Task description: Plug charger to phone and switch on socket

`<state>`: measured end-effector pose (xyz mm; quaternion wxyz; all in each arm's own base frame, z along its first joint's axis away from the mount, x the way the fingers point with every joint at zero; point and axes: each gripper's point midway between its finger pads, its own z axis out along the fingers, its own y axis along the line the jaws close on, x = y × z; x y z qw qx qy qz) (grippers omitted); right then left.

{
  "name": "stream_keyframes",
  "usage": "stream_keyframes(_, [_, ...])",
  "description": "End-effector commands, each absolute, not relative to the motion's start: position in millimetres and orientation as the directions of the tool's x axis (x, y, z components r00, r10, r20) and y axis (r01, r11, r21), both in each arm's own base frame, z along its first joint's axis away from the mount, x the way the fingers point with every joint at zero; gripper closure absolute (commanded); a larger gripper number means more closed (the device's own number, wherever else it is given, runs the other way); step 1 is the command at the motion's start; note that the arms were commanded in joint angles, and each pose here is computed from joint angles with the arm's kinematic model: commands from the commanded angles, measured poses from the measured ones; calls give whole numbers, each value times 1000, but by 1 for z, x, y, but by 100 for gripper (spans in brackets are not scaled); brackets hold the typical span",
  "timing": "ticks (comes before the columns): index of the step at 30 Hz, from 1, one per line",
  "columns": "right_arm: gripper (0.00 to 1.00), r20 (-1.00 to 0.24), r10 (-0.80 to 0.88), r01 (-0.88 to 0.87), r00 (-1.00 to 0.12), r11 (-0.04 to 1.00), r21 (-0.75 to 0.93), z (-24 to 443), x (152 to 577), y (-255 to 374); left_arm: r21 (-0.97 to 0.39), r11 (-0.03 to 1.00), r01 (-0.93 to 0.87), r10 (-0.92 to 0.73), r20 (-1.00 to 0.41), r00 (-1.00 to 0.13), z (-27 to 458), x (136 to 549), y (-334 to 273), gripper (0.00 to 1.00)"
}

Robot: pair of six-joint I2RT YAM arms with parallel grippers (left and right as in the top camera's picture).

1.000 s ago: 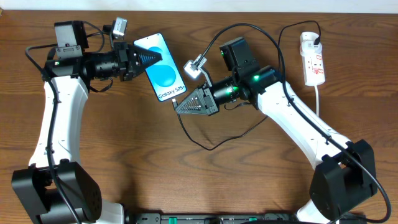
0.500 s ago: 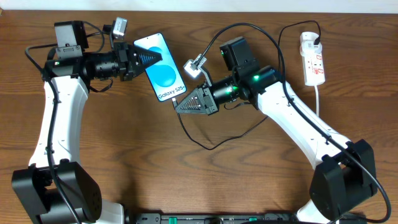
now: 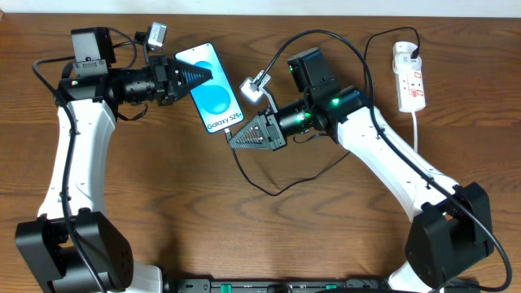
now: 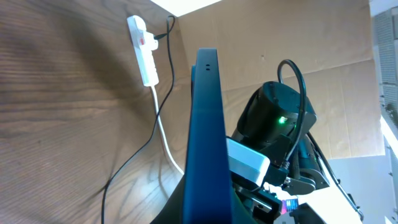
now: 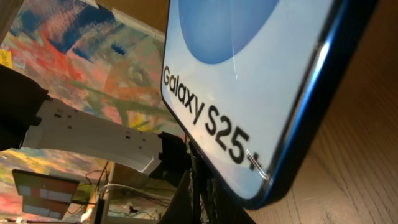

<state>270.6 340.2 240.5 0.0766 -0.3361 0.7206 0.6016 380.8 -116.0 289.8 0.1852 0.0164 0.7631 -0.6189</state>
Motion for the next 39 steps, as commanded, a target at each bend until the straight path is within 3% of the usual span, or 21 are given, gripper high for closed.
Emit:
stream_keyframes(1, [99,-512,-394,-566,-763,24,824,243,270,341,-935,166,313,-171,-340,-925,307,372,-120,93])
stream_keyframes(39, [99,-498,-393,-540,-773,-5,842,245,267,335,-910,192,367,-175,-399,-900,309,379,-119,93])
